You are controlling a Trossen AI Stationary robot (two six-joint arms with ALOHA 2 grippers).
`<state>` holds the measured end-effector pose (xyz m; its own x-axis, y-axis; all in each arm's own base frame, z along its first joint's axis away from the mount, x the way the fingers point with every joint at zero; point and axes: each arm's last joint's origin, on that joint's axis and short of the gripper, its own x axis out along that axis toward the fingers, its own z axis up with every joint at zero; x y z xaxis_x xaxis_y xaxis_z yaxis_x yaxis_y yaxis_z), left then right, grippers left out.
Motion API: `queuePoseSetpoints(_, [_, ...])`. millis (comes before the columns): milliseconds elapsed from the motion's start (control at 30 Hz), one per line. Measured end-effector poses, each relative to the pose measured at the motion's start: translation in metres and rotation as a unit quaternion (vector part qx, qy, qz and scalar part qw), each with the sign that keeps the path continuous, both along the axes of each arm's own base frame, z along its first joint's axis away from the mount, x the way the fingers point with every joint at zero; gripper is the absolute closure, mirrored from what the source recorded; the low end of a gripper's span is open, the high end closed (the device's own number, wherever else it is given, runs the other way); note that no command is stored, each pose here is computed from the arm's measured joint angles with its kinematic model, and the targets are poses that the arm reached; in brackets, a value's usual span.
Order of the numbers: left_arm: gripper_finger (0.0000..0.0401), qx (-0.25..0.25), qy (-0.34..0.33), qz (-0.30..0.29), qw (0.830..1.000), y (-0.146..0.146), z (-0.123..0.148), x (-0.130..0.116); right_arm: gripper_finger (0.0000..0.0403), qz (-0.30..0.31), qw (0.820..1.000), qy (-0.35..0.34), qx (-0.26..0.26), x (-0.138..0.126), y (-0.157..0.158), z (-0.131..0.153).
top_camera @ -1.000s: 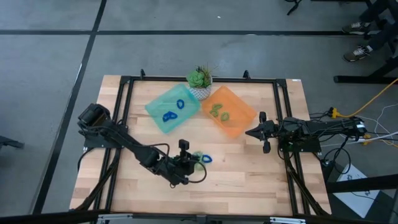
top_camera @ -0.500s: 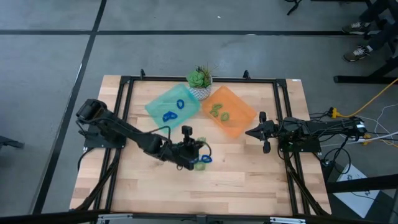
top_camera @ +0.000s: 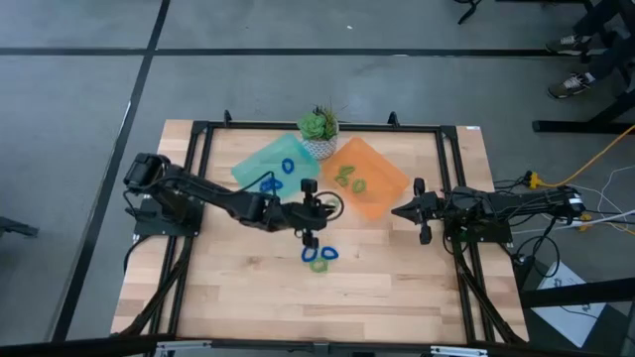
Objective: Sort spring keychains
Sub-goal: Put the green spring keychain into the orange bin
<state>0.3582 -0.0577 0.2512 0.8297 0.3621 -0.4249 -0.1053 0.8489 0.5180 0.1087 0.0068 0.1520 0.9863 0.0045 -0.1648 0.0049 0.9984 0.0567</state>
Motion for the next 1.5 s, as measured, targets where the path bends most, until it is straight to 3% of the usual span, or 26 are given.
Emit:
queuePoseSetpoints(400, [0.0375,-0.027,-0.057,-0.028,0.998,0.036,0.011,0.012,0.0395,0.0,1.0,0.0,0.0,0.0,0.0,0.0])
queuePoseSetpoints(633, [0.0375,-0.036,-0.098,-0.089,0.991,0.055,0.019,0.017,0.0395,0.0,1.0,0.0,0.0,0.0,0.0,0.0])
queuePoseSetpoints(900, [0.0375,-0.038,-0.109,-0.097,0.989,0.09,0.021,0.017,0.0395,0.0,1.0,0.0,0.0,0.0,0.0,0.0])
queuePoseSetpoints(1267, [0.0375,-0.103,-0.113,-0.1,0.983,0.132,-0.009,0.029,0.0395,0.0,1.0,0.0,0.0,0.0,0.0,0.0])
queuePoseSetpoints(1500, [0.0374,-0.105,-0.116,-0.097,0.983,0.14,-0.035,0.042,0.0395,0.0,1.0,0.0,0.0,0.0,0.0,0.0])
